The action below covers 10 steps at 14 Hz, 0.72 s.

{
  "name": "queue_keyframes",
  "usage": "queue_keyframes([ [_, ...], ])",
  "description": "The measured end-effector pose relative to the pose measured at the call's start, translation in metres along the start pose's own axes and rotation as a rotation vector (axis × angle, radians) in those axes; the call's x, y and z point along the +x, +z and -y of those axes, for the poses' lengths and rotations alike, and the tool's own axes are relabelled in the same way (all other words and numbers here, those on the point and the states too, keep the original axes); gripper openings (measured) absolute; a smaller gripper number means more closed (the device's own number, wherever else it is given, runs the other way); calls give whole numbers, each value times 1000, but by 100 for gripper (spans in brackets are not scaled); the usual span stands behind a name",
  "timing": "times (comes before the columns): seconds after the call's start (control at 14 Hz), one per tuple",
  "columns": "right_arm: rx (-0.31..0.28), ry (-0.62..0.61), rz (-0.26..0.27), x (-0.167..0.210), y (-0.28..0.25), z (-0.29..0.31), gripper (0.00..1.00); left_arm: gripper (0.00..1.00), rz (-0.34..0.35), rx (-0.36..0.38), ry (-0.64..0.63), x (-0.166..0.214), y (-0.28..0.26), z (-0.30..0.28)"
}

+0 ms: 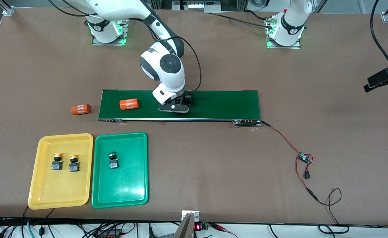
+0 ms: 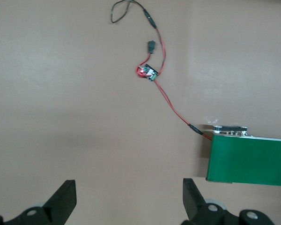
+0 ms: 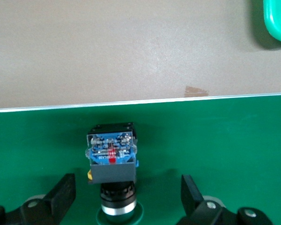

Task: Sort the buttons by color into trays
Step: 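Carry the button to the green tray with the right gripper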

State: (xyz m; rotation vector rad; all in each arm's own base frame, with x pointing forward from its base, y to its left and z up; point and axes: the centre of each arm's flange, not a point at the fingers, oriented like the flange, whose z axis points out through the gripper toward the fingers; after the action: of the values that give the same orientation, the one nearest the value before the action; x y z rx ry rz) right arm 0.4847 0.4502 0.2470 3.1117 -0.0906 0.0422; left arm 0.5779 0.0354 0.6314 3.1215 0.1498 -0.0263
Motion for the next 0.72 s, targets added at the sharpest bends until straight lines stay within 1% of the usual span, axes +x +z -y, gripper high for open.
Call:
queue_keyframes([
  [0.14, -4, 0, 5, 0, 5, -1, 100, 100, 3, 7, 23, -1, 1, -15],
  [0.29, -5, -5, 5, 1, 5, -1, 85, 100, 3, 12, 16, -1, 1, -13],
  [0.36, -4, -11, 3, 2, 4, -2, 69, 100, 6, 14, 9, -1, 1, -7],
  [0.43, -1, -13, -1, 4, 2, -2, 61, 100, 11, 14, 4, -3, 0, -2],
  [0.5, 3, -13, -6, 7, 0, -2, 47, 100, 12, 15, 0, -4, -1, 1],
  [0.57, 4, -11, -8, 9, -1, -2, 41, 100, 10, 15, -2, -5, -3, 2],
  [0.72, 3, -7, -10, 11, -2, -4, 41, 100, 5, 15, -2, -5, -4, 2],
])
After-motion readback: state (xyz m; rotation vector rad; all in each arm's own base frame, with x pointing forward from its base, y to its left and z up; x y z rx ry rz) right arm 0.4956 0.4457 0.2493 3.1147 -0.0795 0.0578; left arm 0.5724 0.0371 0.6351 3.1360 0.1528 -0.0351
